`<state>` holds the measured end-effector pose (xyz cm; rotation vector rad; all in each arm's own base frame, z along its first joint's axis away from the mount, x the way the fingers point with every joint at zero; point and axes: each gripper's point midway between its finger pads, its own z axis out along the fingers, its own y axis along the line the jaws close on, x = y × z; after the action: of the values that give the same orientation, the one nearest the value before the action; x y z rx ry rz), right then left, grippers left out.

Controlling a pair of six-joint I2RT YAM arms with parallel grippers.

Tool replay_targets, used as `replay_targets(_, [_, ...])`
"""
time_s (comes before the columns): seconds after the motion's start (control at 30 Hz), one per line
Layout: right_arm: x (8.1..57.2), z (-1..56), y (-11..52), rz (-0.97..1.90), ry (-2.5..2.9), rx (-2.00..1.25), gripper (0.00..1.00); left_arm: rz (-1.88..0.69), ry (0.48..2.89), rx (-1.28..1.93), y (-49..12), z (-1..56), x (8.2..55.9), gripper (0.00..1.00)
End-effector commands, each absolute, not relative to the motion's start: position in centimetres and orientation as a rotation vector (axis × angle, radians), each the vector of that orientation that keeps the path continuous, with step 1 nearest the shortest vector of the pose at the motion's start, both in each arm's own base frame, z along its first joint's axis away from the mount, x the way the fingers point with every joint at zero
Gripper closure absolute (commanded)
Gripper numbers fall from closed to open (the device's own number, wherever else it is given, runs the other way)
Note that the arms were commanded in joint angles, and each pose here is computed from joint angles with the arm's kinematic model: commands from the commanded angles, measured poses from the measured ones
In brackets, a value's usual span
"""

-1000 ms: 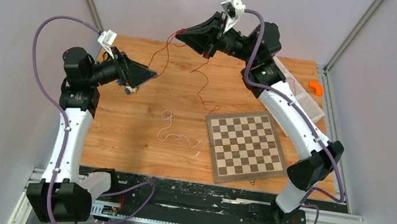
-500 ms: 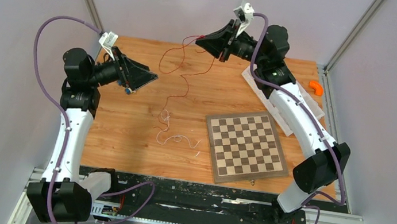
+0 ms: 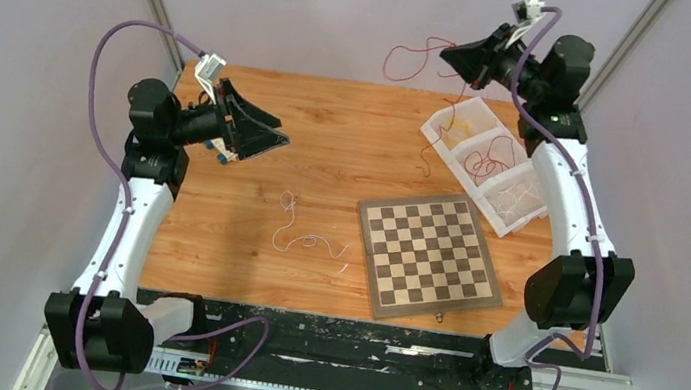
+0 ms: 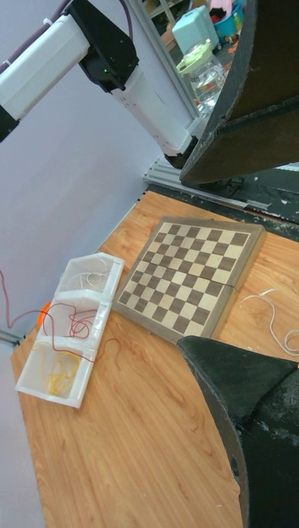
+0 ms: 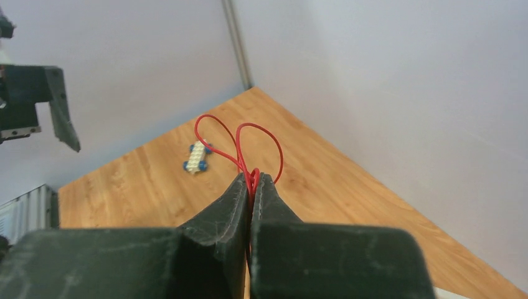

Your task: Untangle the cables

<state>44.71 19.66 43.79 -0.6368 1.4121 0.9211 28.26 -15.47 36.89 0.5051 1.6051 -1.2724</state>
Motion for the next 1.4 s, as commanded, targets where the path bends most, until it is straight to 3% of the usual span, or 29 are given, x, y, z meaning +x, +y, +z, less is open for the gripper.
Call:
replay_targets(0.0, [45.0, 48.6, 15.4, 0.831, 1.324, -0.625, 1.0, -1.238, 1.58, 0.554, -15.7, 37.5, 28.8, 0.0])
replay_targets(0.27, [48.1, 49.8, 9.1, 0.714, 1.319, -0.56, 1.0, -1.243, 1.611, 0.545, -15.9, 36.7, 29.7, 0.0])
replay_targets(1.03, [50.2, 53.3, 1.3, 0.508, 1.249, -0.506, 1.0, -1.241, 1.641, 0.544, -16.0, 35.8, 30.6, 0.0])
replay_targets(1.37, [51.7, 51.5, -1.4, 0.421, 1.264, -0.484, 1.0, -1.24, 1.645, 0.545, -16.0, 35.8, 30.9, 0.0])
